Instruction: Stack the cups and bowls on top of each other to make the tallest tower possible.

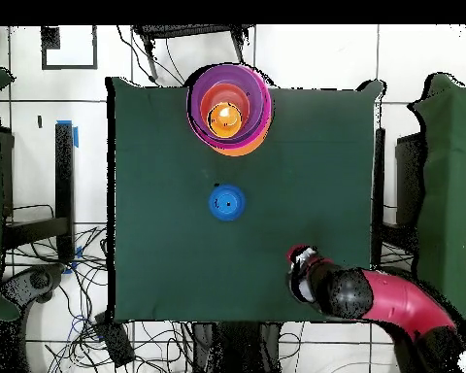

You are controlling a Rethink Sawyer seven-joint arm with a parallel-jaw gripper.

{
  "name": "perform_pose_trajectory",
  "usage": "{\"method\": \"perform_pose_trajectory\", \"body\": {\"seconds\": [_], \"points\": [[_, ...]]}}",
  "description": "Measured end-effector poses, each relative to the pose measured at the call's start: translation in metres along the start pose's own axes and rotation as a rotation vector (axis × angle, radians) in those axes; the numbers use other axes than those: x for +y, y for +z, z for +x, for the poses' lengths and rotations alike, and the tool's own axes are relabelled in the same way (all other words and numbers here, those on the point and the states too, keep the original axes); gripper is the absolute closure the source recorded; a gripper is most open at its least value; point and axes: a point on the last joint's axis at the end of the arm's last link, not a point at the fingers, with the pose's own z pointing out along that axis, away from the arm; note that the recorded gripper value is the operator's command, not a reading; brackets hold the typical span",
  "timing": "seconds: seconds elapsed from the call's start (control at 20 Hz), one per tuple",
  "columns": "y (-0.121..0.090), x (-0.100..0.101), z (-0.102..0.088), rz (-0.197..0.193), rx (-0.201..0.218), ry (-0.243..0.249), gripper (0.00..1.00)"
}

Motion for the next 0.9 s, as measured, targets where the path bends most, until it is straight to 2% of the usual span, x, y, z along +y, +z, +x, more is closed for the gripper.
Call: {"method": "perform_pose_trajectory", "body": {"seconds": [0.2,0.4,0.6,0.9], "points": [[-0.005,-0.025,-0.007,0.01,-0.011,0.023,0.0],[-0.006,-0.035,-0.011,0.015,-0.019,0.027,0.0],[0.003,-0.04,-0.006,0.025,-0.008,-0.001,0.0],[0.028,-0.049,0.013,0.039,0.043,-0.057,0.0]]}}
